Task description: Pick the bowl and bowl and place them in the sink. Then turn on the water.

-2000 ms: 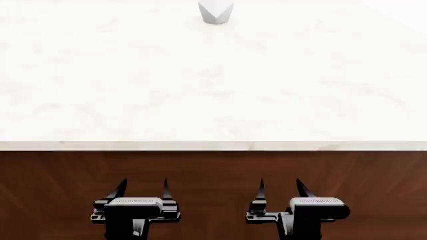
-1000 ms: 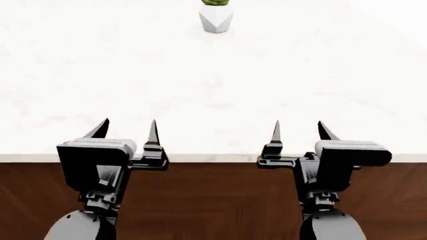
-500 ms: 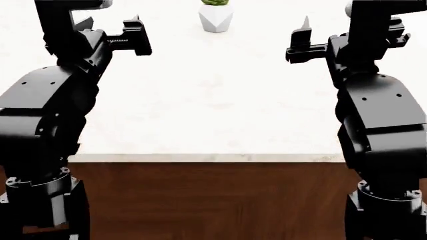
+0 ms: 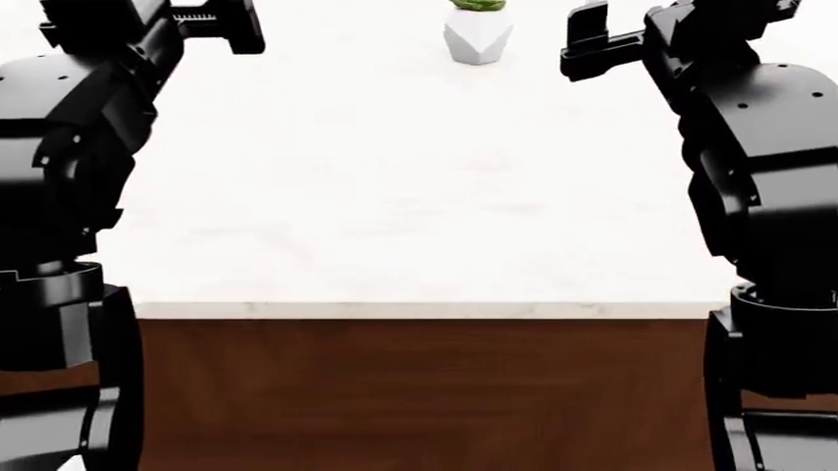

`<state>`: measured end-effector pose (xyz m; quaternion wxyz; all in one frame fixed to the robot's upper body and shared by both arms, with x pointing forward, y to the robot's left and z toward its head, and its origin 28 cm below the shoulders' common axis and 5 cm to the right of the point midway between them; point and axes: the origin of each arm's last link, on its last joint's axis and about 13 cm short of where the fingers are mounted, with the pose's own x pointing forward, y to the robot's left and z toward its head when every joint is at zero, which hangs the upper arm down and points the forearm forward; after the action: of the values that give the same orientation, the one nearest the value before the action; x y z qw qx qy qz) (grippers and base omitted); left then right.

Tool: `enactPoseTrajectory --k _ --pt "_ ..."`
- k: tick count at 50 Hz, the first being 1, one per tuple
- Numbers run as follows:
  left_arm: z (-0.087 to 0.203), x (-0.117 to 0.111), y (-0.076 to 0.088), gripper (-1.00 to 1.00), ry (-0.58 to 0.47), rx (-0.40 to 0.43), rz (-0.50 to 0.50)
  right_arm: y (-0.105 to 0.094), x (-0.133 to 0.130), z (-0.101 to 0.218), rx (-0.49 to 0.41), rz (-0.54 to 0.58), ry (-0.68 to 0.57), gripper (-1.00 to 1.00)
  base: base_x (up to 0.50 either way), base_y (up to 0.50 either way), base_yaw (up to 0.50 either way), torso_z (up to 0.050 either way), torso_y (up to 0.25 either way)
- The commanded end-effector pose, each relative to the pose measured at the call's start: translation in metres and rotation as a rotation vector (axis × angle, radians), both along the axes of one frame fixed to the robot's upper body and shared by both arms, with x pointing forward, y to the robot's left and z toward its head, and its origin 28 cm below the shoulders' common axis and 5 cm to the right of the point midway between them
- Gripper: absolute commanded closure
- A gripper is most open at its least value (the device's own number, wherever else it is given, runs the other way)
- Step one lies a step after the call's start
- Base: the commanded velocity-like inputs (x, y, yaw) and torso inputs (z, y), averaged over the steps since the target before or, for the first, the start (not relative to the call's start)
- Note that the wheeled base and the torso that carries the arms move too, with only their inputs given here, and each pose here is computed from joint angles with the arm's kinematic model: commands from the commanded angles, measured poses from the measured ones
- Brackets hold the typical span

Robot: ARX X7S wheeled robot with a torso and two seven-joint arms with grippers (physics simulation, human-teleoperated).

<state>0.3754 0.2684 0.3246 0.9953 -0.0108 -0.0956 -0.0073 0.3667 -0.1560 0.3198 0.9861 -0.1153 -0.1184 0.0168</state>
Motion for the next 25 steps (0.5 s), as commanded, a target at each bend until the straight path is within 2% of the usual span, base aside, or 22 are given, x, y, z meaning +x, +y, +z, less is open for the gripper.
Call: enactPoseTrajectory --k 1,9,16,25 --pt "0.005 -0.002 0.004 -1.0 -0.007 0.022 -0.001 0.003 -0.001 0.005 -0.01 0.029 -0.004 -1.0 0.0 0.5 0.0 0.0 0.0" --pt "0.005 -0.006 0.006 -1.0 -0.011 0.017 -0.003 0.007 0.002 0.002 -0.02 0.031 0.004 -1.0 0.0 0.5 0.0 0.0 0.0" --pt "0.001 -0.013 0.005 -1.0 -0.009 -0.01 -0.048 0.007 0.0 0.0 -0.017 0.036 0.002 -1.0 0.0 0.5 0.0 0.0 0.0" --pt "0.0 -0.015 0.011 -1.0 -0.023 -0.01 -0.014 0.011 -0.001 -0.003 -0.009 0.05 0.009 -1.0 0.0 0.5 0.0 0.0 0.0"
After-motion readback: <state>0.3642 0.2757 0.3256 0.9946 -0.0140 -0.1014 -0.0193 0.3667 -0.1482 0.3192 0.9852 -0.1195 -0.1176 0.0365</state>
